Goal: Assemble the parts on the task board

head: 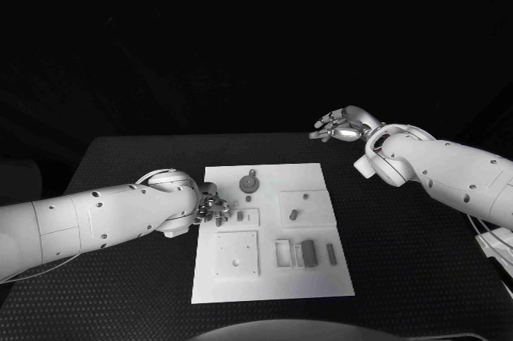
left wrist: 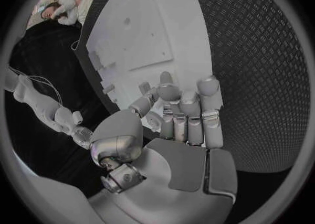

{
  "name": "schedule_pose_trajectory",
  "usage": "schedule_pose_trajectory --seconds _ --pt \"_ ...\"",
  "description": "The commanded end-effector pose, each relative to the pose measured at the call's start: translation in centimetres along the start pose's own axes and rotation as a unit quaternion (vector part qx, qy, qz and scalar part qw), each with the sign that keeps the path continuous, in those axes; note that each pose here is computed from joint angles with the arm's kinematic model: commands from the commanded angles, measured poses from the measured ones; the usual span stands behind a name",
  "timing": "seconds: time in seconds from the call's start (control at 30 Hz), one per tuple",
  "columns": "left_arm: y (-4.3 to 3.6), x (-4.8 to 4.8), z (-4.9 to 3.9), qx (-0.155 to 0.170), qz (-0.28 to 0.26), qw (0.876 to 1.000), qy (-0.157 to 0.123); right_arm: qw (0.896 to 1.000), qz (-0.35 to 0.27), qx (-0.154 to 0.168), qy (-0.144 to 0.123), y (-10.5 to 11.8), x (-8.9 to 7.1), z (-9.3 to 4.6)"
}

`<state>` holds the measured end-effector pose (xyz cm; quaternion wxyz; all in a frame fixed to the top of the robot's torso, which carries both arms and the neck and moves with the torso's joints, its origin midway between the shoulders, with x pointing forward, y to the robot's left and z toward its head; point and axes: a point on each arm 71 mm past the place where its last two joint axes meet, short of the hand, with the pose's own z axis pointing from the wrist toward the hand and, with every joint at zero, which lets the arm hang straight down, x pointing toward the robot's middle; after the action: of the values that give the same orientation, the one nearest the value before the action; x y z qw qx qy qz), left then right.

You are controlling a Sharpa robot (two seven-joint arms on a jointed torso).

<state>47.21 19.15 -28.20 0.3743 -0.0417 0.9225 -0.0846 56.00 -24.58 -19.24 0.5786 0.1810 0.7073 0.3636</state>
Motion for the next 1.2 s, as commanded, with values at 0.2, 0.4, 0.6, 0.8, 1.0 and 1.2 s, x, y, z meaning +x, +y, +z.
schedule_pose_trajectory --seconds 0.2,0.4,0.6,0.8,1.0,1.2 --pt "-0.20 0.03 0.00 0.004 -0.003 1.000 0.000 1.000 0.001 -0.003 0.006 0.03 0.13 -0.02" --pt "-0.36 0.10 -0.01 0.006 -0.002 1.000 0.002 1.000 0.001 -0.002 0.006 0.00 0.13 -0.03" --pt "-0.33 0.03 0.07 0.004 0.000 1.000 0.001 1.000 0.001 -0.002 0.006 -0.01 0.13 -0.04" --pt "-0.39 -0.02 0.09 0.005 -0.002 1.000 -0.002 1.000 0.001 -0.002 0.006 -0.03 0.16 -0.04" --pt "-0.21 -0.10 0.12 0.002 -0.002 1.000 -0.004 1.000 0.001 -0.002 0.006 -0.05 0.18 -0.05" --pt "0.24 -0.28 0.11 -0.001 -0.004 1.000 -0.010 1.000 0.002 -0.001 0.006 -0.10 0.20 -0.07"
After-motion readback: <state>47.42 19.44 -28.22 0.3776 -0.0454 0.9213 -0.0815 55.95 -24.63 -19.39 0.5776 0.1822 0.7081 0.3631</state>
